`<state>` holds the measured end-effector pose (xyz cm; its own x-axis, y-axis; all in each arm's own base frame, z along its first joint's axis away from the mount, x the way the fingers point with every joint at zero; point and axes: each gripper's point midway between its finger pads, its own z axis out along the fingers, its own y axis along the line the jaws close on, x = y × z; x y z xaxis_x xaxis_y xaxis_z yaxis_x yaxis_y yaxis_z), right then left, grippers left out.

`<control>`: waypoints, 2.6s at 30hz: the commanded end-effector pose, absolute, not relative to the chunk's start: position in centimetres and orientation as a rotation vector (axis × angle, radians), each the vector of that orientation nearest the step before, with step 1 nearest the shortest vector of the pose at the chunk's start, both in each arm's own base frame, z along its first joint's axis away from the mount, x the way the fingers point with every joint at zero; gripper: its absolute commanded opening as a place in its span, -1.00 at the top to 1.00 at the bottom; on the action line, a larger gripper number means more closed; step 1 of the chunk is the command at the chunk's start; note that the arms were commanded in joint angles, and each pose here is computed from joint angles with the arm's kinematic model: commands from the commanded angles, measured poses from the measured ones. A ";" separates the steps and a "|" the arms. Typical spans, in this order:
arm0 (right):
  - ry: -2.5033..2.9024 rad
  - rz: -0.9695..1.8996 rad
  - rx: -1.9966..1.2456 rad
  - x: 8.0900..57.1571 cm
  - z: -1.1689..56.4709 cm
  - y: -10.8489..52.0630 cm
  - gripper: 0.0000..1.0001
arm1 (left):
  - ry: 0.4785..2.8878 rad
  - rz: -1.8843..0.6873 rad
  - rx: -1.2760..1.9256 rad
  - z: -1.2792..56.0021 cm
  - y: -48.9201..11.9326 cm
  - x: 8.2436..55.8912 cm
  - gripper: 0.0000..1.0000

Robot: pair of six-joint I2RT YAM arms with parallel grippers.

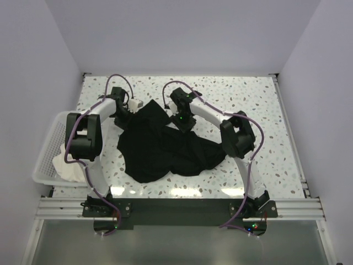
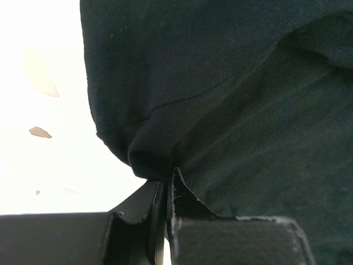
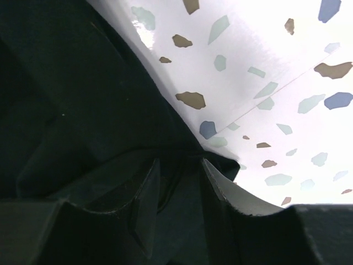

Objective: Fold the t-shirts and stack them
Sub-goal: Flatten the tshirt out

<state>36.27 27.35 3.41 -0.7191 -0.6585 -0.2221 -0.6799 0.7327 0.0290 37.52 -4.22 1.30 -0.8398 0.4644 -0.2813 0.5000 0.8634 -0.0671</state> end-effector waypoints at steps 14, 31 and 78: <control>2.730 0.100 -0.957 38.0 5.7 24.6 0.70 | 2.907 -0.281 0.703 -1.6 -4.5 34.6 0.89; 2.810 0.184 -0.958 37.2 5.4 22.6 1.00 | 2.869 -0.322 0.693 0.0 -5.0 35.3 0.69; 2.745 0.340 -0.887 37.6 11.8 13.2 1.00 | 2.341 -0.206 1.026 1.1 -15.3 56.4 -0.50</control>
